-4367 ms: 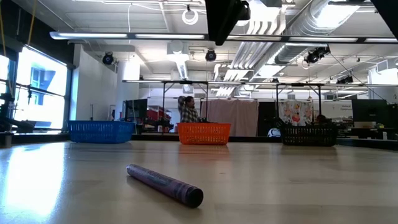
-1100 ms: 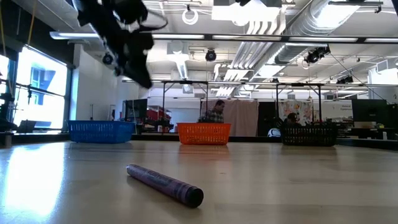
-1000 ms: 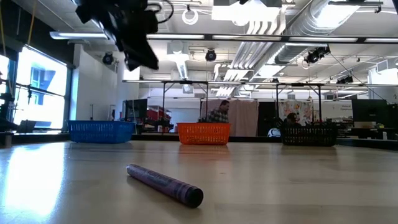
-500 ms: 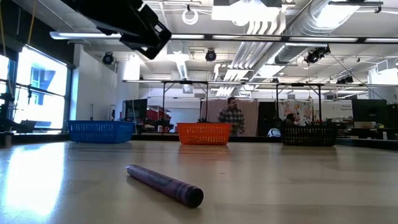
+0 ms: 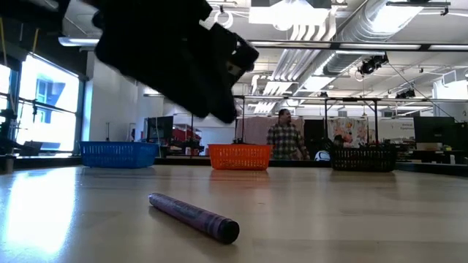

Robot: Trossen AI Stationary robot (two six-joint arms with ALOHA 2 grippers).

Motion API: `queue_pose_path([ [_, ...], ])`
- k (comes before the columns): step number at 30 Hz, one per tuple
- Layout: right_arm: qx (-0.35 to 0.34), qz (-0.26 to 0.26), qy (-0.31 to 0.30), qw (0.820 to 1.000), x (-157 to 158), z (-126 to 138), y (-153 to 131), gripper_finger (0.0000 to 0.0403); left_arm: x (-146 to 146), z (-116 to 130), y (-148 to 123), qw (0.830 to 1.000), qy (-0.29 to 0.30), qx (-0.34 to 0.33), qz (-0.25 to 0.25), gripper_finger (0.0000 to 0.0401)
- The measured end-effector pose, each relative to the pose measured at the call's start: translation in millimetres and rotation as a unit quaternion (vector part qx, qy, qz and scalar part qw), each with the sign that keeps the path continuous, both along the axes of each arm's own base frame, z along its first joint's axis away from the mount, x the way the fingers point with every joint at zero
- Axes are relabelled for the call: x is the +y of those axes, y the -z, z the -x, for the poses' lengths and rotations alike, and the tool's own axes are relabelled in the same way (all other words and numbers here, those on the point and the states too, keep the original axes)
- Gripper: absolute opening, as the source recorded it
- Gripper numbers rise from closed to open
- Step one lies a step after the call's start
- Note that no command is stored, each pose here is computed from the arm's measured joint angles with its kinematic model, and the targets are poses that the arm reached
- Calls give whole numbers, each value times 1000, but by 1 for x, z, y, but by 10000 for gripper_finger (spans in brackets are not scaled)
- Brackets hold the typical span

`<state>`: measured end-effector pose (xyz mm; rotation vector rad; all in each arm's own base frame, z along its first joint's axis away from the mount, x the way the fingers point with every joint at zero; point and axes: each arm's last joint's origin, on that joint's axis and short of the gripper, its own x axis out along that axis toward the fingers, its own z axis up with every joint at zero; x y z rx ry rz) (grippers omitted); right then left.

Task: Sort crayons
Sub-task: Put the right violet crayon into the blue bin

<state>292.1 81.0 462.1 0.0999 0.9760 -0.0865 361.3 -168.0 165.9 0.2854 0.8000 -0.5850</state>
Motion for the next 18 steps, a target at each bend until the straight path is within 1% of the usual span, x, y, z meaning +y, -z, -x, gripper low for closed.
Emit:
queue_pose_path([
  [3, 0, -4, -6, 1000, 7, 2, 0, 99, -11, -5, 8, 999, 23, 28, -26, 87],
  [5, 0, -6, -7, 1000, 10, 3, 0, 99, -15, -3, 13, 997, 39, 52, -45, 87],
  [9, 0, -7, -16, 1000, 16, 5, 0, 99, -22, -3, 23, 993, 61, 77, -68, 87],
  [10, -1, -7, -19, 1000, 17, 5, 0, 99, -24, -5, 25, 993, 61, 73, -68, 87],
  [16, 0, -7, -26, 1000, 22, 7, 0, 99, -20, -5, 32, 991, 33, 79, -105, 87],
  [18, 0, -6, -28, 1000, 23, 7, 0, 99, -19, -7, 35, 991, 23, 81, -107, 87],
])
